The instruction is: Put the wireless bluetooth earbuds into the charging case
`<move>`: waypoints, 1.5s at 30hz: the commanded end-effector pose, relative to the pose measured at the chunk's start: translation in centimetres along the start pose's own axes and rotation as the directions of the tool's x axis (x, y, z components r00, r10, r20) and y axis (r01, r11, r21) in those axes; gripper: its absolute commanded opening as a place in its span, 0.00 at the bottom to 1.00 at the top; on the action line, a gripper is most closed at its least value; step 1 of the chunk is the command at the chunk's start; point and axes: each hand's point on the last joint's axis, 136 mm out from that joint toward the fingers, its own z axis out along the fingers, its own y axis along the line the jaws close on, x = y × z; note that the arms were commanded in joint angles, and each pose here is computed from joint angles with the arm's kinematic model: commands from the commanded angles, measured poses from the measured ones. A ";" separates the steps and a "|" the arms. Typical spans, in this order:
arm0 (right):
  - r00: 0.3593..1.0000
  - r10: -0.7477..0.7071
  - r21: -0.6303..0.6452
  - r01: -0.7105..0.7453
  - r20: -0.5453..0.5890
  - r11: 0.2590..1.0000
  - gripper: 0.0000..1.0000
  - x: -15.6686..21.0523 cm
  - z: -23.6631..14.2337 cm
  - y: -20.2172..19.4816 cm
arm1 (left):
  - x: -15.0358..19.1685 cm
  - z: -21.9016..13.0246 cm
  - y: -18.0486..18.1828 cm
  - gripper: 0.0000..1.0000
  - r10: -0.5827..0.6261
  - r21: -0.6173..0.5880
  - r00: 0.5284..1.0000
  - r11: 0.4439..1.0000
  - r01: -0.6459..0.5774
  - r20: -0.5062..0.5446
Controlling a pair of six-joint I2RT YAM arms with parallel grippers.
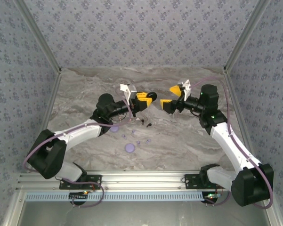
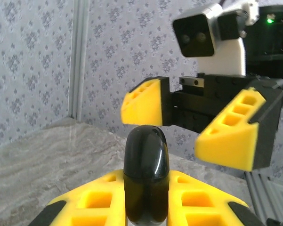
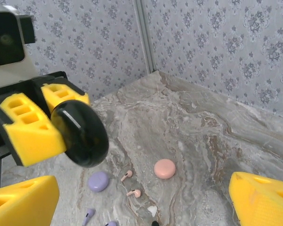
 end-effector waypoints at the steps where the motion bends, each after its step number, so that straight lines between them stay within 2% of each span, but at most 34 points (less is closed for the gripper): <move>1: 0.999 -0.028 -0.027 0.029 0.046 0.999 0.95 -1.9 0.0 1.1 | -3.0 -0.2 -2.5 0.00 0.179 0.066 0.980 0.981 -0.185 0.081; 11: 0.998 -0.053 -0.047 0.055 0.045 0.997 0.95 -2.8 1.6 1.5 | -2.5 0.2 -2.9 0.00 0.186 0.090 0.981 0.978 -0.189 0.047; 25: 0.998 -0.062 -0.002 0.062 0.008 0.998 0.95 -3.3 2.6 -0.1 | -2.2 0.2 -3.1 0.00 0.194 0.092 0.980 0.976 -0.196 0.033; 35: 1.000 -0.023 0.009 0.023 0.012 1.000 0.95 -4.3 1.2 -0.4 | -1.8 -0.1 -2.7 0.00 0.207 0.061 0.978 0.976 -0.208 0.021; 45: 1.000 0.009 -0.006 -0.009 0.005 1.000 0.96 -3.7 -0.5 -0.4 | -1.9 -0.8 -2.7 0.00 0.291 0.017 0.955 0.956 -0.292 0.056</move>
